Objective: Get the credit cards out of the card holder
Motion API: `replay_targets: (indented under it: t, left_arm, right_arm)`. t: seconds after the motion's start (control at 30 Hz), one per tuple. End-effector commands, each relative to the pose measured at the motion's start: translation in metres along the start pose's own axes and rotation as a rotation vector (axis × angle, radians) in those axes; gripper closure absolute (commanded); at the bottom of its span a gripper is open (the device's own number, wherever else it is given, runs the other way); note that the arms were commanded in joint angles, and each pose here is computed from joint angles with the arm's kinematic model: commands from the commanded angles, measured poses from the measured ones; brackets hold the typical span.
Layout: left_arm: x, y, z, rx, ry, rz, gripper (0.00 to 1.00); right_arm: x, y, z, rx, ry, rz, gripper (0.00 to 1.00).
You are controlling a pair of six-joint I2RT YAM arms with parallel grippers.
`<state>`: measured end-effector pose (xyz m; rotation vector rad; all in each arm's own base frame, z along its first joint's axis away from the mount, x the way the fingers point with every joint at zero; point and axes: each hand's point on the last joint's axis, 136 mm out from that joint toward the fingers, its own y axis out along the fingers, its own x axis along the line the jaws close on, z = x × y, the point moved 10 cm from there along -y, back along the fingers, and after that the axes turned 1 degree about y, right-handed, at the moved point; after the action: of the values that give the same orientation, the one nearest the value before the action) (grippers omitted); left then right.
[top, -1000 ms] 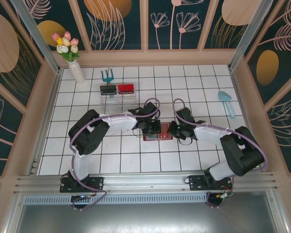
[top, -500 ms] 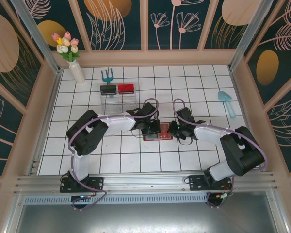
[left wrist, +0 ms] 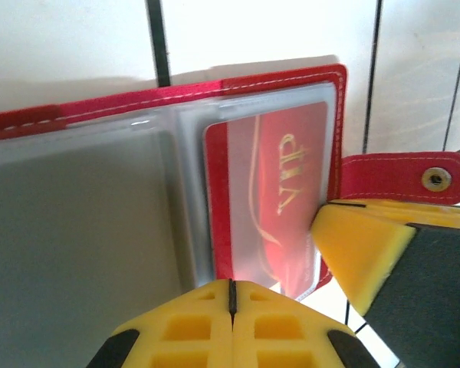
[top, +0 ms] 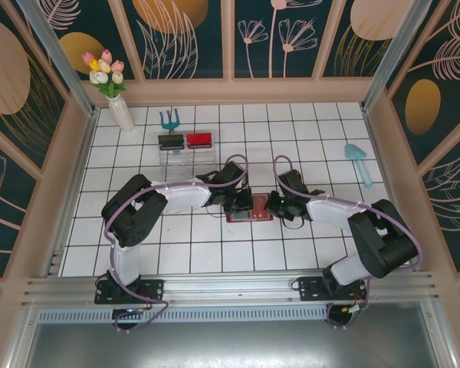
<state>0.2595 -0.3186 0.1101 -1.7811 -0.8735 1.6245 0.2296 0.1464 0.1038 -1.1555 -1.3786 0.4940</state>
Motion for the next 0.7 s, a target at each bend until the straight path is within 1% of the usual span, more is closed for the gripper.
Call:
replay_targets:
  t: [0.0,0.1,0.17,0.43,0.57,0.6,0.67]
  left_arm:
    - [-0.017,-0.015,-0.008,-0.040,0.019,0.075,0.94]
    - [-0.015,-0.013,-0.007,-0.036,0.014,0.057,0.93]
    - [-0.008,-0.008,-0.004,-0.022,0.001,0.037,0.93]
    - [0.010,0.000,0.003,-0.006,-0.017,-0.016,0.93]
    - [0.014,0.002,0.006,0.002,-0.023,-0.026,0.92]
    - [0.014,0.002,0.006,0.001,-0.023,-0.025,0.93]
    - [0.014,0.002,0.005,0.001,-0.023,-0.025,0.92]
  right_arm:
    - [-0.021,0.006,0.012,0.061,-0.004,0.146,0.97]
    - [-0.014,0.004,0.009,0.051,-0.037,0.164,0.97]
    - [-0.007,-0.001,0.004,0.029,-0.063,0.179,0.94]
    - [0.018,-0.016,-0.002,-0.018,-0.164,0.218,0.94]
    - [0.022,-0.019,-0.003,-0.024,-0.183,0.215,0.98]
    - [0.021,-0.017,-0.002,-0.016,-0.183,0.216,1.00]
    - [0.018,-0.013,0.000,-0.003,-0.180,0.221,1.00]
